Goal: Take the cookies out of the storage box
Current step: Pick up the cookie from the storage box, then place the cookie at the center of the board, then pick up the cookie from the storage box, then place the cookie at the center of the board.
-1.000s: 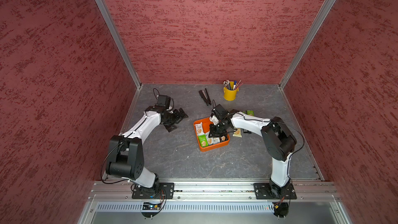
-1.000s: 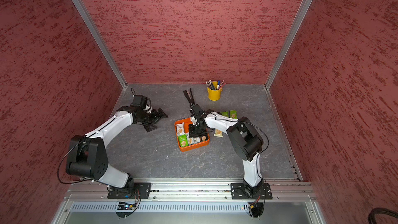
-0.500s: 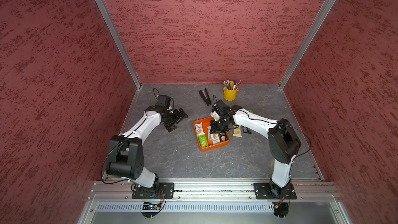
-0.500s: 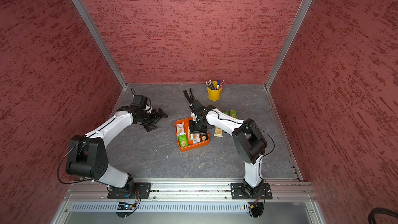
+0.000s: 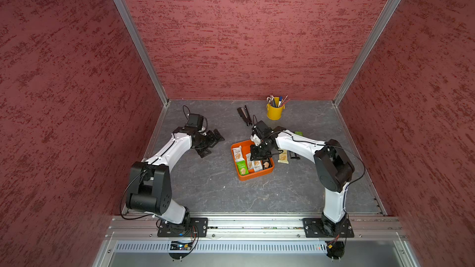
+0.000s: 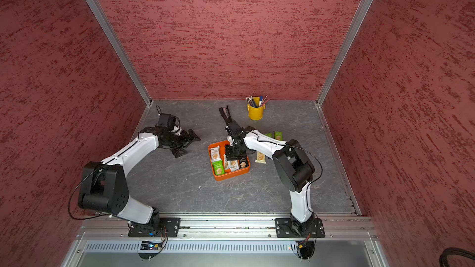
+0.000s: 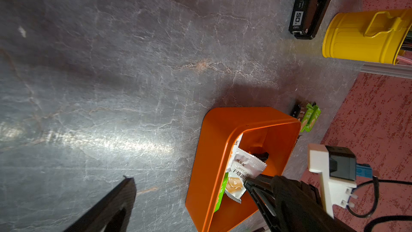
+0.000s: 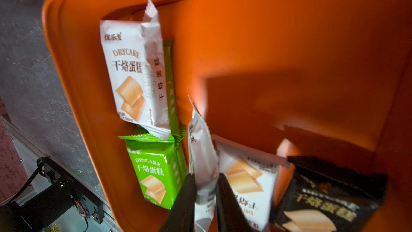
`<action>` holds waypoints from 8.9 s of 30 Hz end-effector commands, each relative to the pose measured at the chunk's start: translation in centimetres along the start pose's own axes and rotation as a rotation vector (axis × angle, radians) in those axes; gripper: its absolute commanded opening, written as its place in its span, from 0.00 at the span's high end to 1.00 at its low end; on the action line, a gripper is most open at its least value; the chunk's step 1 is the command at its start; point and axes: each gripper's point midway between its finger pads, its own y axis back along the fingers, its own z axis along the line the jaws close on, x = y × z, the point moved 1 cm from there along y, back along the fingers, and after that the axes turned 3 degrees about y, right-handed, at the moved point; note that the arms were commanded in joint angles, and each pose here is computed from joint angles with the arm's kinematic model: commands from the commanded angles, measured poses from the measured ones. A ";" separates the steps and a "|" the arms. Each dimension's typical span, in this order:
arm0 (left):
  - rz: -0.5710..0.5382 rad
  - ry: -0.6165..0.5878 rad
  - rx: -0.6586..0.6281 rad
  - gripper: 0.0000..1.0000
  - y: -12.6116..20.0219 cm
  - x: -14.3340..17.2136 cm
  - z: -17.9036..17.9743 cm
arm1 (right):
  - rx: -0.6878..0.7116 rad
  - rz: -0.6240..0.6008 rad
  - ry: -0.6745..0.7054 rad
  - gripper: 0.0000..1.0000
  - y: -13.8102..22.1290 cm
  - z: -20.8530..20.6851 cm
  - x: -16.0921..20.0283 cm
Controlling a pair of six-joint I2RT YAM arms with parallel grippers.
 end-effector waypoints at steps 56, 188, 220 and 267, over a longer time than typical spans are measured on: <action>-0.029 -0.101 0.013 0.00 -0.5 1.0 -4.5 | -0.026 -0.193 -0.105 0.85 11.8 -5.3 -1.4; 0.015 -0.145 -0.008 0.00 1.1 1.4 1.0 | 0.420 -0.012 -0.060 0.41 -2.7 -2.4 0.8; -0.010 -0.130 -0.015 0.00 0.6 1.6 0.1 | 0.373 -0.158 -0.001 0.60 6.2 -0.2 -3.1; -0.026 -0.263 -0.090 0.00 -4.7 7.8 -8.0 | 0.294 0.020 -0.172 0.55 3.5 -13.2 9.2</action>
